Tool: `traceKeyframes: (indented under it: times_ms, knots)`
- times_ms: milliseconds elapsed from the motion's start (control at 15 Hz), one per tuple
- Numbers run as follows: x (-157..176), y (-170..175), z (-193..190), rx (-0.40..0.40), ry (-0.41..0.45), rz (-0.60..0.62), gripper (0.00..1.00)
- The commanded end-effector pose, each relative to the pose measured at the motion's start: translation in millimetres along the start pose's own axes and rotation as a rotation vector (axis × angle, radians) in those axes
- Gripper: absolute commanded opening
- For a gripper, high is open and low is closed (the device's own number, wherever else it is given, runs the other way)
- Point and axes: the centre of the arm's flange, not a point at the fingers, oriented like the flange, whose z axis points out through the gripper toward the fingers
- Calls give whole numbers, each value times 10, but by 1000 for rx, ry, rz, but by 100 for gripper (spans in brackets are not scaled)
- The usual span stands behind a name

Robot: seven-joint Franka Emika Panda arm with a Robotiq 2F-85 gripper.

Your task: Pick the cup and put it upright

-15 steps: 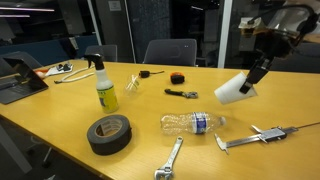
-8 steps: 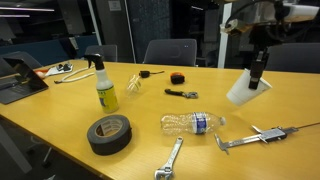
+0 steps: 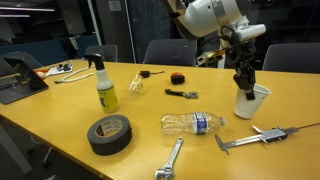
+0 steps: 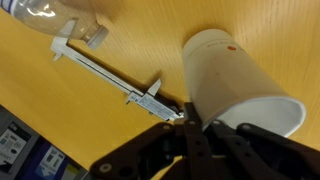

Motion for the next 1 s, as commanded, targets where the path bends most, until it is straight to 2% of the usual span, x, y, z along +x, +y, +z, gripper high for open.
traceKeyframes:
  times_ms: [0, 200, 400, 933]
  knots:
    - [-44, 107, 25, 34, 168, 89, 3]
    - [-49, 128, 72, 44, 241, 126, 3]
    - [-23, 149, 112, 48, 263, 151, 5]
    - [40, 193, 203, 41, 163, 217, 3]
